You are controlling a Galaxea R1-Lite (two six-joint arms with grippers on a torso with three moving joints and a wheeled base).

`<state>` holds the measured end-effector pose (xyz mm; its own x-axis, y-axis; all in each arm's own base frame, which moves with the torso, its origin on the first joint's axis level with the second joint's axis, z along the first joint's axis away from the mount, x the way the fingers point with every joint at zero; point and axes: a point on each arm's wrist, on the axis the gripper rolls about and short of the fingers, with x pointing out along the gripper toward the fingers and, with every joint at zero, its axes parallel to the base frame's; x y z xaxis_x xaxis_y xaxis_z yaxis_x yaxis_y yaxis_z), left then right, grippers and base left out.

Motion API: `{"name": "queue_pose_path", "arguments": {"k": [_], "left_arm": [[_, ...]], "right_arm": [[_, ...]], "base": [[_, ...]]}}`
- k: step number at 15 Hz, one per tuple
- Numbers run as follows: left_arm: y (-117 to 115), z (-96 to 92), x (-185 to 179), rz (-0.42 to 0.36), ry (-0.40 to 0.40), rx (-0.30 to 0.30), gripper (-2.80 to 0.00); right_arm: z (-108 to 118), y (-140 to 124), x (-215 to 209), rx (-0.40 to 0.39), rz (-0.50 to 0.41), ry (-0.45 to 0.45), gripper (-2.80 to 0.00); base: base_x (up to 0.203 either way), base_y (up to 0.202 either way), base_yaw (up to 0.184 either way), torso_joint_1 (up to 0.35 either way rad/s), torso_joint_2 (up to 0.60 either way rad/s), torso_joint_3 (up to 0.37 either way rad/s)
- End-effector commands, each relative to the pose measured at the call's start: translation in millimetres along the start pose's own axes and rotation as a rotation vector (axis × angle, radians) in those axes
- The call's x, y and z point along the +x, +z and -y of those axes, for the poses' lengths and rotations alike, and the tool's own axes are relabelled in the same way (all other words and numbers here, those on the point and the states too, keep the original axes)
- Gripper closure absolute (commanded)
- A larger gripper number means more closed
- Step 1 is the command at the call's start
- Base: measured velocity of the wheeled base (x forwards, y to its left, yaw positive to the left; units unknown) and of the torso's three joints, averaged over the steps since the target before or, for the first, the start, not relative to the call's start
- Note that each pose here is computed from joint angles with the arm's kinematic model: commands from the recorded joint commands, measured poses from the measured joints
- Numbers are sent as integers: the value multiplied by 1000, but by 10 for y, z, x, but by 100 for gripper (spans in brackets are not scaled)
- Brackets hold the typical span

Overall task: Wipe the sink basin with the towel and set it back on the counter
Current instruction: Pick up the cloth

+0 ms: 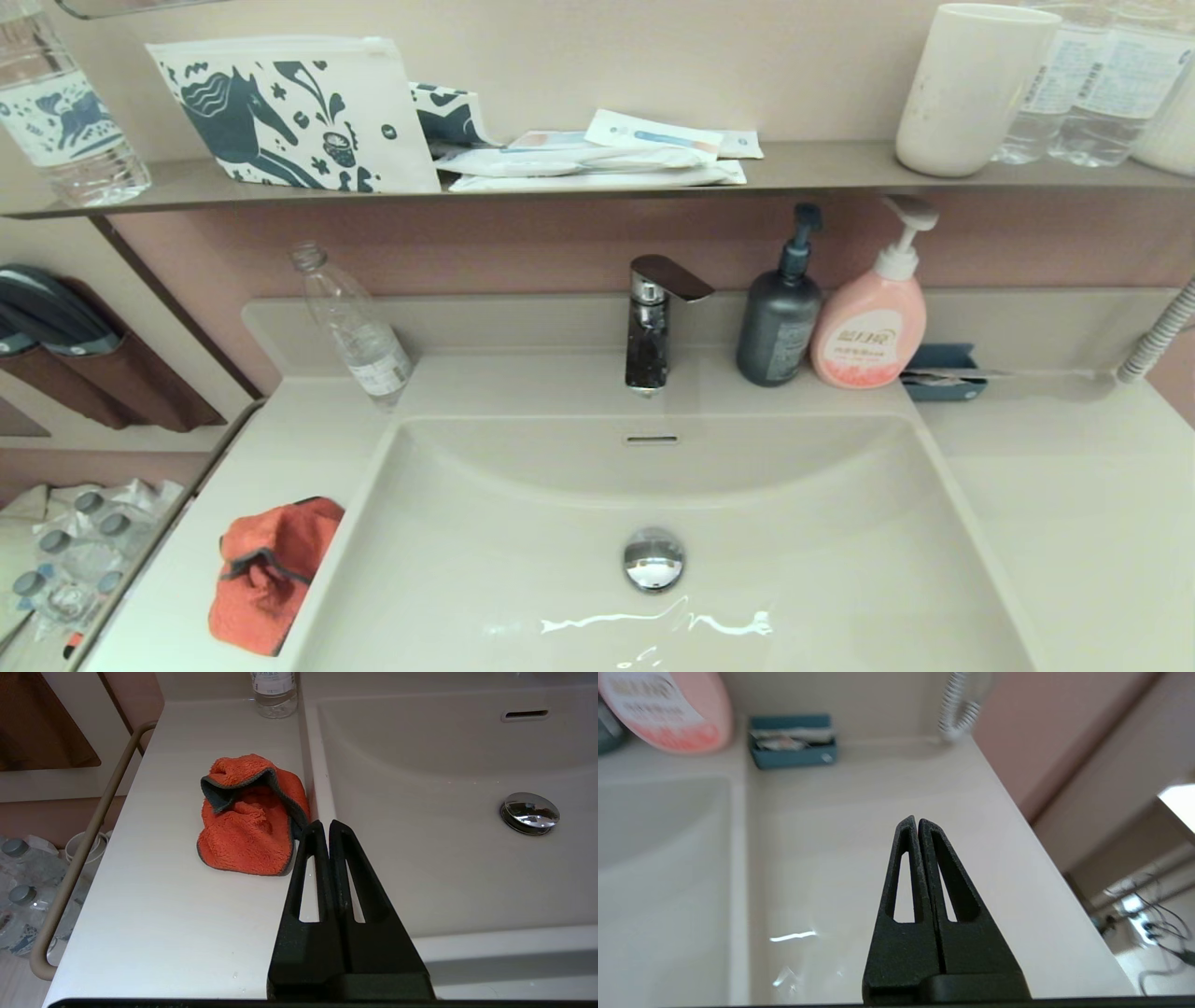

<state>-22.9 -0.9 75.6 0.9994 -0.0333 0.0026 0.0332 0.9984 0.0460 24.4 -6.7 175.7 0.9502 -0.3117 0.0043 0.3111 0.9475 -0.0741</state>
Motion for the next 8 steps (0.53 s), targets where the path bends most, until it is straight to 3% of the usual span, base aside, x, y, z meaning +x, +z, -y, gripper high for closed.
{"name": "queue_pose_path", "arguments": {"k": [1, 2, 5, 8], "left_arm": [[1, 0, 1, -1, 0, 0, 0], [1, 0, 1, -1, 0, 0, 0], [1, 0, 1, -1, 0, 0, 0], [1, 0, 1, -1, 0, 0, 0]], "right_arm": [[136, -149, -324, 26, 55, -47, 0], [136, -191, -321, 29, 16, -69, 0], [162, -226, -356, 36, 10, -193, 0], [163, -302, -403, 49, 31, -179, 0]], "base": [[0, 0, 0, 0, 0, 0], [0, 0, 0, 0, 0, 0], [0, 0, 0, 0, 0, 0], [0, 0, 0, 0, 0, 0]]}}
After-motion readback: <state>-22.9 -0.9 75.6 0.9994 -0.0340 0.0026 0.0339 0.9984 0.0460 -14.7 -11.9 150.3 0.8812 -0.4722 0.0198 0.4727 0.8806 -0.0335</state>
